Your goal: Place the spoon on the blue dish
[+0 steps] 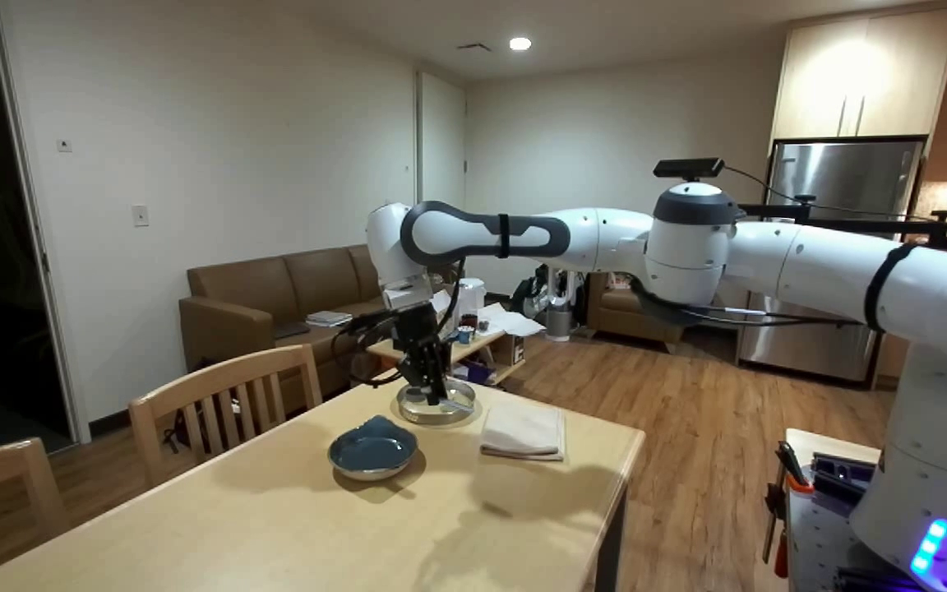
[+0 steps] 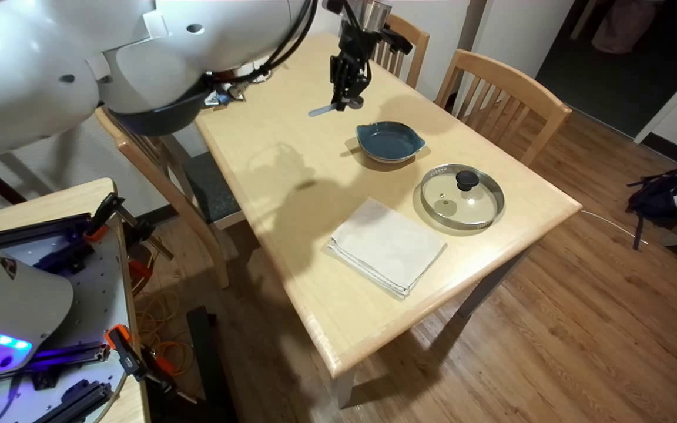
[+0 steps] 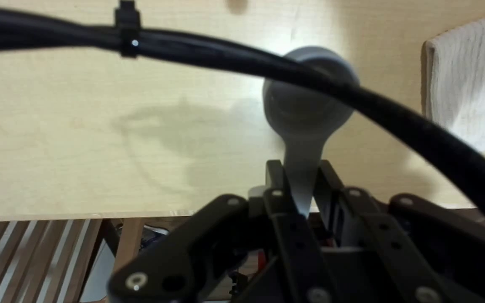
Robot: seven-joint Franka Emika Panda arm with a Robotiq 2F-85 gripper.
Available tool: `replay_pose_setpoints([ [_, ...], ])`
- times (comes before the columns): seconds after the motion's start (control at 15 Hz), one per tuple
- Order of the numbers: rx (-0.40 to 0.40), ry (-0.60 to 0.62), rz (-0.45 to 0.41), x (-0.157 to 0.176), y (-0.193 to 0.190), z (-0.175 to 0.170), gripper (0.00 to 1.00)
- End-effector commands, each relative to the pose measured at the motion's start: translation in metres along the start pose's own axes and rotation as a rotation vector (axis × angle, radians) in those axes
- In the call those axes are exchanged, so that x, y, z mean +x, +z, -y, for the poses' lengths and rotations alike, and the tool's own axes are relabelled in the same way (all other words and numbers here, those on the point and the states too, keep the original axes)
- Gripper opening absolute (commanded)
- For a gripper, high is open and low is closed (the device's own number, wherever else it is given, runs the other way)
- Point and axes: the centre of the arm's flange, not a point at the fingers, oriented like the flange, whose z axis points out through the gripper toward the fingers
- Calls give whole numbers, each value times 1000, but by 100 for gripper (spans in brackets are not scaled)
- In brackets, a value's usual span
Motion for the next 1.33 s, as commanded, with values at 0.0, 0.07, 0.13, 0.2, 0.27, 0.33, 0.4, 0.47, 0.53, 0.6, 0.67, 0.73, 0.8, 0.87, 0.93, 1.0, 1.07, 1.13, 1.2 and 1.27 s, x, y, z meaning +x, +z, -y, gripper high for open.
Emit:
replay_pose_setpoints([
  [0.0,-113,82,-88,-57,-26,-7,5],
  [0.07,-153,89,-110,-57,-26,-6,5],
  [0.13,-193,79,-131,-57,-27,-6,5],
  [0.2,-213,89,-139,-56,-27,-7,5],
  [0.27,-235,89,-149,-56,-28,-9,5],
  [0.33,-256,97,-156,-55,-28,-10,5],
  [0.4,-275,113,-160,-55,-28,-12,5],
  [0.47,-293,128,-169,-55,-28,-13,5],
  [0.53,-311,152,-177,-54,-29,-14,5],
  [0.6,-339,176,-188,-54,-29,-16,5],
  [0.67,-363,198,-199,-53,-29,-17,5],
  [0.73,-391,227,-206,-53,-30,-19,5],
  [0.8,-419,260,-210,-54,-31,-21,5],
  [0.87,-440,294,-213,-54,-32,-23,5],
  [0.93,-466,328,-207,-55,-33,-26,5],
  [1.0,-486,357,-198,-57,-34,-27,5],
  [1.07,-502,380,-184,-59,-35,-28,5],
  [1.13,-521,389,-167,-61,-35,-29,5],
  [1.2,-522,404,-145,-64,-35,-29,5],
  [1.27,-529,412,-130,-66,-35,-29,5],
])
